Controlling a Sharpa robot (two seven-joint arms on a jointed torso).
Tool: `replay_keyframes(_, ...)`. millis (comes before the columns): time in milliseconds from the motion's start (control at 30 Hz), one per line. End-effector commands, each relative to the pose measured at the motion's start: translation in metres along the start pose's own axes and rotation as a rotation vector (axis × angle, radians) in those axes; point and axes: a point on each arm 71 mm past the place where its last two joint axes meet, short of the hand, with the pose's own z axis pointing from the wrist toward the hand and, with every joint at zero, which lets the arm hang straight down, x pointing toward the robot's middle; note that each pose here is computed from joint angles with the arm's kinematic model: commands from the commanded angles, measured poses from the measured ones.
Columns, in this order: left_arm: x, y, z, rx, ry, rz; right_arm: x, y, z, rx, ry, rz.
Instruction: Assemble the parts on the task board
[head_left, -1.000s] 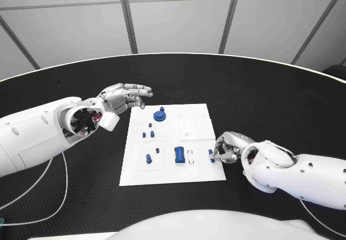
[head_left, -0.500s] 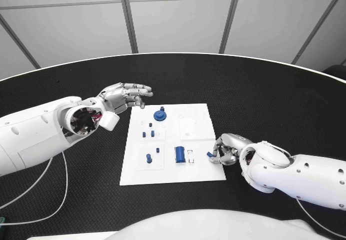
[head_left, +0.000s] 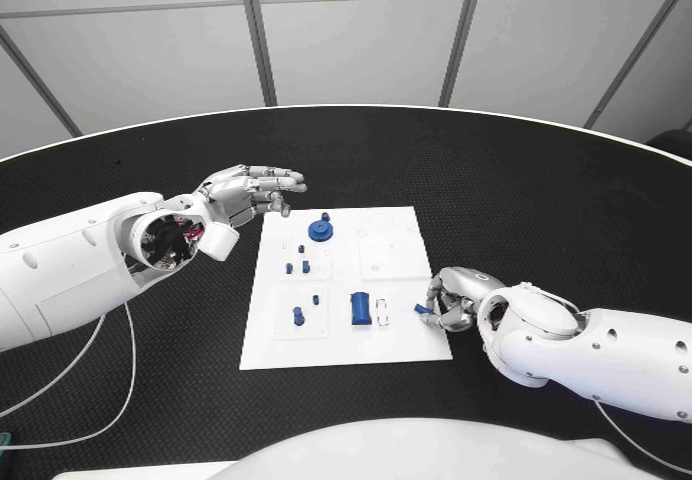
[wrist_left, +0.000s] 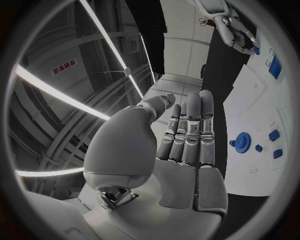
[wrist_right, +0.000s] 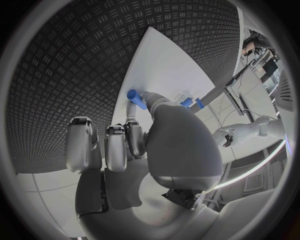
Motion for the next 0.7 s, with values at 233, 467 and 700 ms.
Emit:
replay_keyframes(233,0.0007,0.0001,0.0012,0.000,0.001,0.000,-0.003,0.013,-0.012,-0.039,-0.023,0.034)
replay_keyframes(467,0.0019,0.0002,0.0027,-0.001,0.003,0.000,-0.008,0.025,-0.020,-0.076,-0.052,0.070)
replay_keyframes(700,0.0019,0.0002,0.0027,0.000,0.003,0.000,-0.010,0.035,-0.017,-0.089,-0.048,0.099)
